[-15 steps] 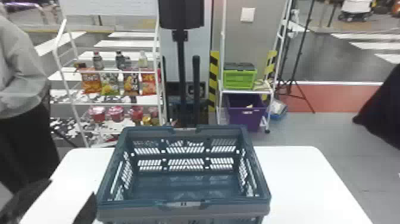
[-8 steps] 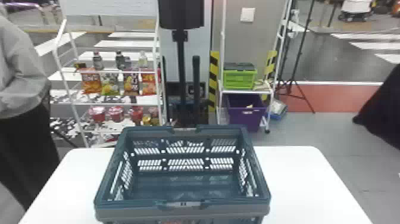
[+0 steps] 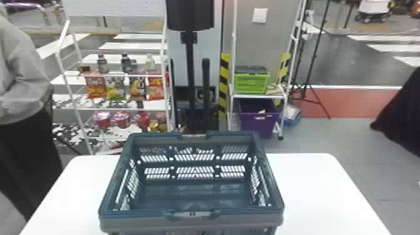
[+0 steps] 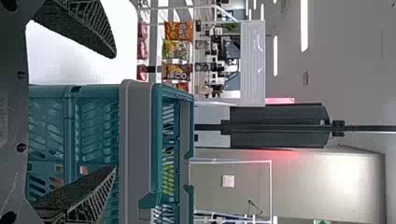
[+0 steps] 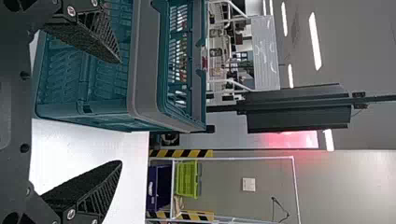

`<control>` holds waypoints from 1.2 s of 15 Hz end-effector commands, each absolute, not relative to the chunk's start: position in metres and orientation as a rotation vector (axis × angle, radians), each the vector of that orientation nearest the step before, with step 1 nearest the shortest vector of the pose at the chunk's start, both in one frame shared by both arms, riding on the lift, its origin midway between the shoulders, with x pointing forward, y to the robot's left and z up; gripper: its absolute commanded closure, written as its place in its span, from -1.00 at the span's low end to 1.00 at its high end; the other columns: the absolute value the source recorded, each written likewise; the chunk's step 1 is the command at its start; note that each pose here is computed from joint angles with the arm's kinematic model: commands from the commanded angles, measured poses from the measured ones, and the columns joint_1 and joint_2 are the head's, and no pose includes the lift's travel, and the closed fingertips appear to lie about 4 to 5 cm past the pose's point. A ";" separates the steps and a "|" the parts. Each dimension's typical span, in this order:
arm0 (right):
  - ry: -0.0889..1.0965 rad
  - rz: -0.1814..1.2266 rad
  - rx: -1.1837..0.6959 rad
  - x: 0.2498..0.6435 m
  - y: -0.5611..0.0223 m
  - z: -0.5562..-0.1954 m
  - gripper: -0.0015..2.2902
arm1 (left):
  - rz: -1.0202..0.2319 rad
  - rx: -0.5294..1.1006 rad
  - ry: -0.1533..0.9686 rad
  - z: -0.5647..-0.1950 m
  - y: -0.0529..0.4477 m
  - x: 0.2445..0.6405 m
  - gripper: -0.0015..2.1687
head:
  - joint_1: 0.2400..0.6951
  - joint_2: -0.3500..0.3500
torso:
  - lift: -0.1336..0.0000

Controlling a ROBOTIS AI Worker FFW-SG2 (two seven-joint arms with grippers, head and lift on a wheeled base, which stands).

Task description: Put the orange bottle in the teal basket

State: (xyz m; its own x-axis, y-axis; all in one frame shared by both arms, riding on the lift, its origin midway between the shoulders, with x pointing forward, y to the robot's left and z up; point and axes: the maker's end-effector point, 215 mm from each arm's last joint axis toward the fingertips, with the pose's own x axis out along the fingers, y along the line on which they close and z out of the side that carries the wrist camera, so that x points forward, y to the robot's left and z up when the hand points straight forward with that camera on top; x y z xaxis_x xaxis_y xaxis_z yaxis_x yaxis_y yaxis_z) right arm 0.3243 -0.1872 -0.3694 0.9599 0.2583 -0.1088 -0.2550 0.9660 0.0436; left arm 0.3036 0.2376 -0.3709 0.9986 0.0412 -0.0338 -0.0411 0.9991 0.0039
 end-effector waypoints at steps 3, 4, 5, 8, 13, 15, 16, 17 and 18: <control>0.149 0.274 0.024 0.319 -0.187 -0.371 -0.89 | 0.101 -0.050 -0.011 -0.351 0.228 0.303 -0.97 | 0.14 0.00 | 1.00; 0.149 0.275 0.022 0.320 -0.186 -0.370 -0.89 | 0.113 -0.063 -0.041 -0.341 0.227 0.301 -0.97 | 0.14 0.00 | 1.00; 0.142 0.280 0.028 0.322 -0.182 -0.368 -0.89 | 0.116 -0.065 -0.045 -0.338 0.229 0.301 -0.97 | 0.14 0.00 | 1.00; 0.128 0.268 0.038 0.325 -0.182 -0.364 -0.89 | 0.123 -0.069 -0.032 -0.339 0.233 0.303 -0.97 | 0.14 0.00 | 1.00; 0.120 0.281 0.038 0.329 -0.173 -0.360 -0.89 | 0.113 -0.063 -0.006 -0.345 0.233 0.305 -0.97 | 0.14 0.00 | 1.00; 0.114 0.283 0.035 0.331 -0.172 -0.357 -0.89 | 0.112 -0.063 -0.001 -0.348 0.233 0.305 -0.97 | 0.14 0.00 | 1.00; 0.109 0.283 0.038 0.332 -0.171 -0.355 -0.89 | 0.112 -0.063 0.001 -0.348 0.233 0.304 -0.97 | 0.14 0.00 | 1.00; 0.106 0.282 0.038 0.332 -0.170 -0.353 -0.89 | 0.113 -0.063 0.001 -0.348 0.234 0.304 -0.97 | 0.14 0.00 | 1.00; 0.105 0.280 0.039 0.333 -0.170 -0.353 -0.89 | 0.113 -0.064 -0.002 -0.348 0.234 0.306 -0.97 | 0.14 0.00 | 1.00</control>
